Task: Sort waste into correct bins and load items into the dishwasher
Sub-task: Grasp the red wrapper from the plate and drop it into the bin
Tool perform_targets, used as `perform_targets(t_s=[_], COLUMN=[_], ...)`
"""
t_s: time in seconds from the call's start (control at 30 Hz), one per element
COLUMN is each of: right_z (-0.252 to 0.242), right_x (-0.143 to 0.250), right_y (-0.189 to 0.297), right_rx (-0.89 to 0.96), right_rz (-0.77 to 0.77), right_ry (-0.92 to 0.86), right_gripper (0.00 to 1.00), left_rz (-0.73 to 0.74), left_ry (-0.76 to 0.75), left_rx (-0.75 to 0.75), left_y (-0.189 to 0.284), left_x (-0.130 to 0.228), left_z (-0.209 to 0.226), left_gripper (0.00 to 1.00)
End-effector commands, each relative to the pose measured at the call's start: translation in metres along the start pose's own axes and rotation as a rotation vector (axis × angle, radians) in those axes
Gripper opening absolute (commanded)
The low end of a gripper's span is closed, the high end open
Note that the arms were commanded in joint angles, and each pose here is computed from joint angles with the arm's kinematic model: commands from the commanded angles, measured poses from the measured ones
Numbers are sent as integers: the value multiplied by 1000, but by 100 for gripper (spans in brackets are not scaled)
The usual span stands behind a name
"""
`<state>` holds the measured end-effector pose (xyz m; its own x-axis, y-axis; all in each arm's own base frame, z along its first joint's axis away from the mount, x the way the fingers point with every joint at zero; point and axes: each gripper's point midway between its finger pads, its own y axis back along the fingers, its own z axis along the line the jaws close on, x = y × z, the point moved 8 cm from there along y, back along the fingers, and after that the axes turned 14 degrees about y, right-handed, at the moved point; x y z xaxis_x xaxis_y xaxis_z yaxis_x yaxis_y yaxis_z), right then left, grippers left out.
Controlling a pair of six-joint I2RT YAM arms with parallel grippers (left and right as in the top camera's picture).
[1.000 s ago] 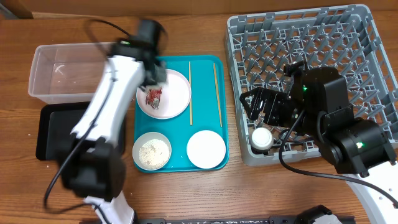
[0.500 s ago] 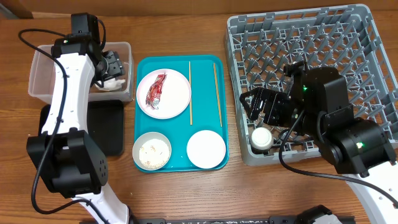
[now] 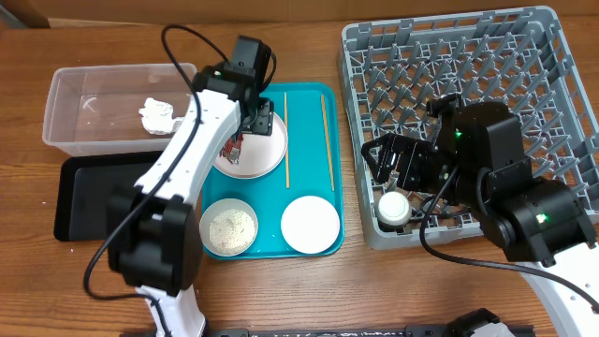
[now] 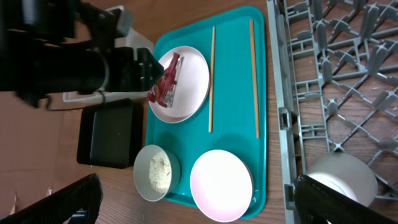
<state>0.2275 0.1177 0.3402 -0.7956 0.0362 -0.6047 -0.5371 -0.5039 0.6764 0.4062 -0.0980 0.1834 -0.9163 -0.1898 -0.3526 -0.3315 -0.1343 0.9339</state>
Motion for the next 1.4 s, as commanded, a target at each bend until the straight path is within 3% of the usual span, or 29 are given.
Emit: perform_targets(t_s=[0.0, 0.23, 0.27, 0.33, 0.37, 0.47, 0.53, 0.7, 0.8, 1.03, 1.2, 1.37], right_z=[3, 3, 3, 3, 3, 3, 3, 2, 2, 2, 2, 2], right_x=[-4, -3, -3, -2, -2, -2, -2, -1, 0, 0, 0, 0], right_y=[5, 5, 5, 5, 5, 5, 5, 5, 5, 5, 5, 5], right_rx=[-4, -3, -2, -2, -2, 0, 0, 0, 3, 3, 3, 4], right_rz=[-23, -18, -16, -15, -14, -12, -12, -10, -4, -3, -2, 0], right_ry=[13, 12, 11, 11, 10, 10, 10, 10, 8, 7, 7, 7], right_gripper=[100, 100, 100, 100, 100, 100, 100, 100, 100, 100, 100, 100], left_rz=[8, 134, 171, 244, 256, 246, 225, 140, 39, -28, 71, 84], left_ry=[72, 22, 3, -14, -17, -16, -12, 43, 164, 470, 592, 568], left_rx=[-131, -77, -56, -33, -32, -28, -18, 7, 24, -50, -101, -88], left_y=[-40, -86, -94, -104, -104, -94, -82, -32, 11, 16, -29, -32], left_x=[-4, 7, 12, 24, 26, 22, 15, -9, -29, -51, -48, -48], left_z=[19, 16, 13, 8, 8, 8, 8, 17, 45, 129, 175, 178], left_gripper=[76, 64, 57, 24, 16, 4, 4, 4, 4, 5, 68, 75])
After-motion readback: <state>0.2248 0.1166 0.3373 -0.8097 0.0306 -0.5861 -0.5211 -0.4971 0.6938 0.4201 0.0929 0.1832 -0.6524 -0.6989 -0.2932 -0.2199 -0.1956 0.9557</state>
